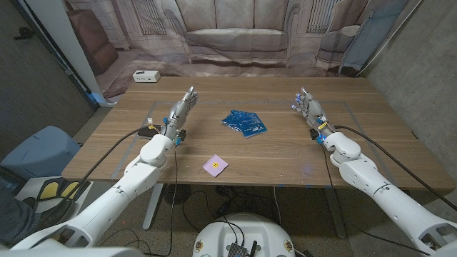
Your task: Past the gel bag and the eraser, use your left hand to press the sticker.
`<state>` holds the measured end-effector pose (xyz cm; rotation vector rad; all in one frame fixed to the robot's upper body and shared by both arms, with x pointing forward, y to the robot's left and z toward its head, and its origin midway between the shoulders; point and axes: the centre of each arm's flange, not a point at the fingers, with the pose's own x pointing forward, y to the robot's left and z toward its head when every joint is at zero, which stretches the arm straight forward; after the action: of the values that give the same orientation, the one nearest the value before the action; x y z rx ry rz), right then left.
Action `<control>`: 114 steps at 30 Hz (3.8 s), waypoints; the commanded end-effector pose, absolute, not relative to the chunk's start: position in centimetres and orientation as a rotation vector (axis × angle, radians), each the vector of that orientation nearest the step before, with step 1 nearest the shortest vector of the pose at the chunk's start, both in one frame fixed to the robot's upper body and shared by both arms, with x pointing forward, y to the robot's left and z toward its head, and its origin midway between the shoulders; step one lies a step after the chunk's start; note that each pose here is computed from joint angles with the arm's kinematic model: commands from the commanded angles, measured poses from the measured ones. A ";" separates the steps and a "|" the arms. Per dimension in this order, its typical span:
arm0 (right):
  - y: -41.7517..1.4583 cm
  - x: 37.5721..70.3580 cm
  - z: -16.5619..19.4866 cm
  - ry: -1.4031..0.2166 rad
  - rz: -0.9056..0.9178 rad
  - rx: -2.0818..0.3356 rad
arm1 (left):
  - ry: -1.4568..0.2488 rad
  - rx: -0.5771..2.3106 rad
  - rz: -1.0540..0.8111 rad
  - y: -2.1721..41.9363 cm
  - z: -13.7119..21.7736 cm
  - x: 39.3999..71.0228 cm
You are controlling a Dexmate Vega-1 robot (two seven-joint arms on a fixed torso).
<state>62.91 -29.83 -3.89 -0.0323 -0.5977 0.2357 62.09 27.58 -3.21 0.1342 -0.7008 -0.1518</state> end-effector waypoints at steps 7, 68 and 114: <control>-30.9 61.8 -3.3 -0.669 0.218 -0.017 | -0.764 0.216 -0.107 27.6 -2.6 59.1; -27.7 57.8 -6.0 -0.651 0.154 -0.001 | -0.909 0.348 -0.104 32.2 -7.2 51.7; -26.2 56.9 -6.2 -0.651 0.122 -0.003 | -0.955 0.479 -0.098 29.5 -11.5 48.3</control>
<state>57.08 -26.84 -5.99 -0.0027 -0.6527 0.1234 49.05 29.89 -10.71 0.4475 -0.9411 -0.0872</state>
